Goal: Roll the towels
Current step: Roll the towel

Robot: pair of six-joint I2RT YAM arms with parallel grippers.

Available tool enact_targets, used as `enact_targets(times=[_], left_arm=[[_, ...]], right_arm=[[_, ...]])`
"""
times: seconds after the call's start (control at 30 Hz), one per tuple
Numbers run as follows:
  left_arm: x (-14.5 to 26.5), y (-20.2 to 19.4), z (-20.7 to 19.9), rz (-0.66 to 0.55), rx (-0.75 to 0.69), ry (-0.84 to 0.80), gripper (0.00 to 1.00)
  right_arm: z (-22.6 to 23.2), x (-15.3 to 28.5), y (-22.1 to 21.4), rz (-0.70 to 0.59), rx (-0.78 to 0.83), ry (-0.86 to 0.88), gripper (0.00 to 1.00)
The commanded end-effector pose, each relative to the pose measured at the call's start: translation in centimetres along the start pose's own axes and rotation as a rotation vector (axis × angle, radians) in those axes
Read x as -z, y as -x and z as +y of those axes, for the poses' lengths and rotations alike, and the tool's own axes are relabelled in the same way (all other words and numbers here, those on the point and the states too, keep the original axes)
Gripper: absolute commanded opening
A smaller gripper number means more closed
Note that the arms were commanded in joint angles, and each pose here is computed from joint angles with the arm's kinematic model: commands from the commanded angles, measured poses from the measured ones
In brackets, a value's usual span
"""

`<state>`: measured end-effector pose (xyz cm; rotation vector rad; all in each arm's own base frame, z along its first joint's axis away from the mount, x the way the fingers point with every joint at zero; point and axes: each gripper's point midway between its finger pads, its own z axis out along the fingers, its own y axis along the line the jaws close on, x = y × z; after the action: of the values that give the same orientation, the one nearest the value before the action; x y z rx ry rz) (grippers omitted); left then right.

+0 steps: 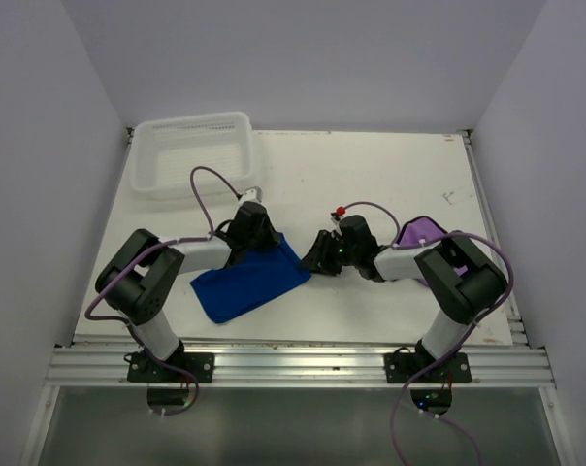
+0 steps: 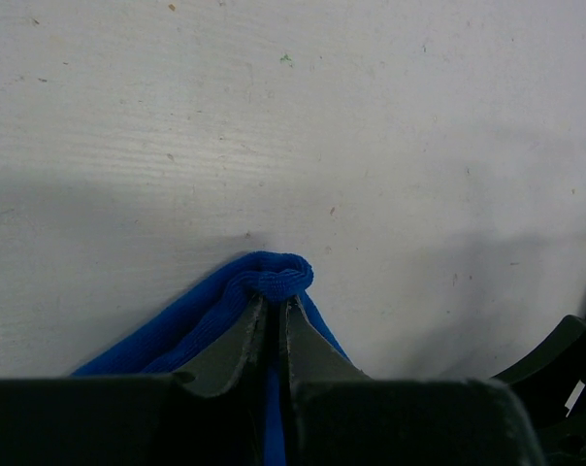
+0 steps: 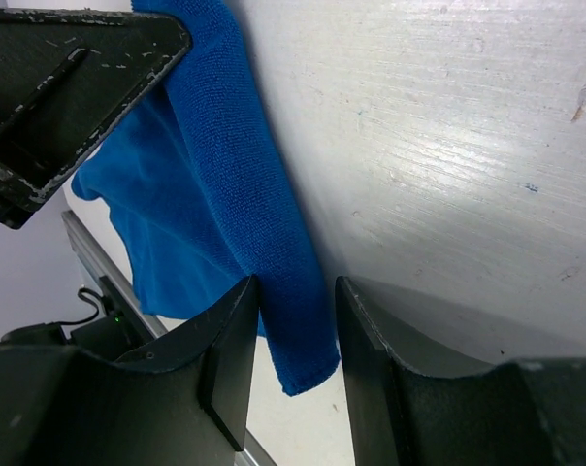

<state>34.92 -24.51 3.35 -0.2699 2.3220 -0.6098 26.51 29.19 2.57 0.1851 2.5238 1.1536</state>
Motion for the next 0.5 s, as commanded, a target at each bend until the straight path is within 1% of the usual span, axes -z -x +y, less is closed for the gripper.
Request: enact_targets(times=[0.0, 0.17, 0.37, 0.4, 0.47], left_arm=[[0.4, 1.4, -0.2, -0.057, -0.007, -0.01, 0.0], [0.4, 1.1, 0.0, -0.053, -0.004, -0.008, 0.0], [0.6, 1.3, 0.1, -0.065, 0.006, -0.007, 0.0], [0.7, 1.4, 0.0, -0.068, 0.008, -0.01, 0.0], [0.7, 1.3, 0.1, -0.069, 0.013, -0.009, 0.0]], right_arm=[[-0.6, -0.5, -0.6, 0.018, 0.021, -0.014, 0.42], [-0.3, -0.2, -0.6, 0.011, 0.06, -0.031, 0.42], [-0.3, -0.4, -1.7, 0.033, 0.178, -0.117, 0.42], [-1.0, -0.4, -1.6, 0.027, 0.2, -0.165, 0.41], [-1.2, -0.5, -2.3, 0.033, 0.244, -0.207, 0.38]])
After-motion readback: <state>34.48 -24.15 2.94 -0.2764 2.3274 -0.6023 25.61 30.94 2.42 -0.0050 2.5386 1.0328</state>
